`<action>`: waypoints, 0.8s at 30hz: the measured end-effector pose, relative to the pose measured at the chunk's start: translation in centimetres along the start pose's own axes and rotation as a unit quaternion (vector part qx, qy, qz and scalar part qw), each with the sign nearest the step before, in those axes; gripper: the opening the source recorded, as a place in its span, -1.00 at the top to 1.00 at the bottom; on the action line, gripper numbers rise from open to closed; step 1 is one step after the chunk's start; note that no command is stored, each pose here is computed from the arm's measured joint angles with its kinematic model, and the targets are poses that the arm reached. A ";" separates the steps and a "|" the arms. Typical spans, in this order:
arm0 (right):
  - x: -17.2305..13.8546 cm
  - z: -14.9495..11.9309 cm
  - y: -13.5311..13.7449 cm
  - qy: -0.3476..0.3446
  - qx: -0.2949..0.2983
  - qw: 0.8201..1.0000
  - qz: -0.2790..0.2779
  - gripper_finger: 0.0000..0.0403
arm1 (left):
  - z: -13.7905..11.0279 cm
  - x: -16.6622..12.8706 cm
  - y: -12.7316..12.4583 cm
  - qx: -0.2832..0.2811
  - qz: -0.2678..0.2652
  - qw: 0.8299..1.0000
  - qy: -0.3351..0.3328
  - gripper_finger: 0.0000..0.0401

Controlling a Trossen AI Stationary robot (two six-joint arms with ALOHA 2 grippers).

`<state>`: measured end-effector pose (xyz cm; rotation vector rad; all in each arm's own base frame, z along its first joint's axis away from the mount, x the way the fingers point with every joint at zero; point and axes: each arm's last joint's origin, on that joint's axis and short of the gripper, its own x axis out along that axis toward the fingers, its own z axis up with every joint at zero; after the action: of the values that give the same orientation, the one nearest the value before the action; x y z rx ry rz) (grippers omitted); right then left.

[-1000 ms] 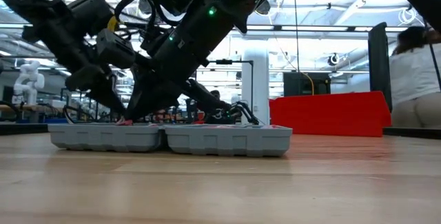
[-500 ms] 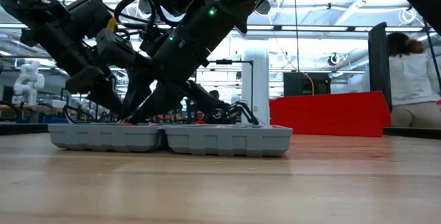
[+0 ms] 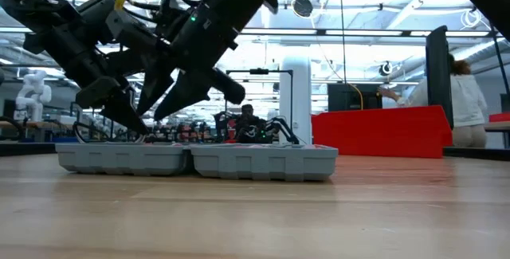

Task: Prefit tool cases
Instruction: Adjust the hex key on the toolbox

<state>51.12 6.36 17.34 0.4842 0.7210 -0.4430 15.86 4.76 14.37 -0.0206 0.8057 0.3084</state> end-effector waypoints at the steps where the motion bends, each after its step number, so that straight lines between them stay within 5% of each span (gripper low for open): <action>1: -0.2 0.1 0.0 0.006 -0.004 1.000 -0.005 0.51 | 0.0 0.0 0.0 0.000 0.000 1.000 0.000 1.00; 8: -0.2 0.0 0.0 0.034 -0.002 0.999 -0.010 0.61 | 0.0 0.0 0.0 0.000 0.000 1.000 0.000 1.00; 16: 0.7 -0.5 -0.2 0.049 -0.018 0.999 -0.001 0.97 | 0.0 0.0 0.0 0.001 0.000 1.000 0.000 1.00; 24: 2.4 -1.6 -1.0 0.080 -0.001 0.997 -0.012 0.99 | 0.0 0.0 0.0 0.002 0.000 1.000 0.000 1.00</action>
<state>51.36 5.94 14.31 0.5146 0.8826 -0.4293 15.86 4.76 14.37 -0.0176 0.8065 0.3075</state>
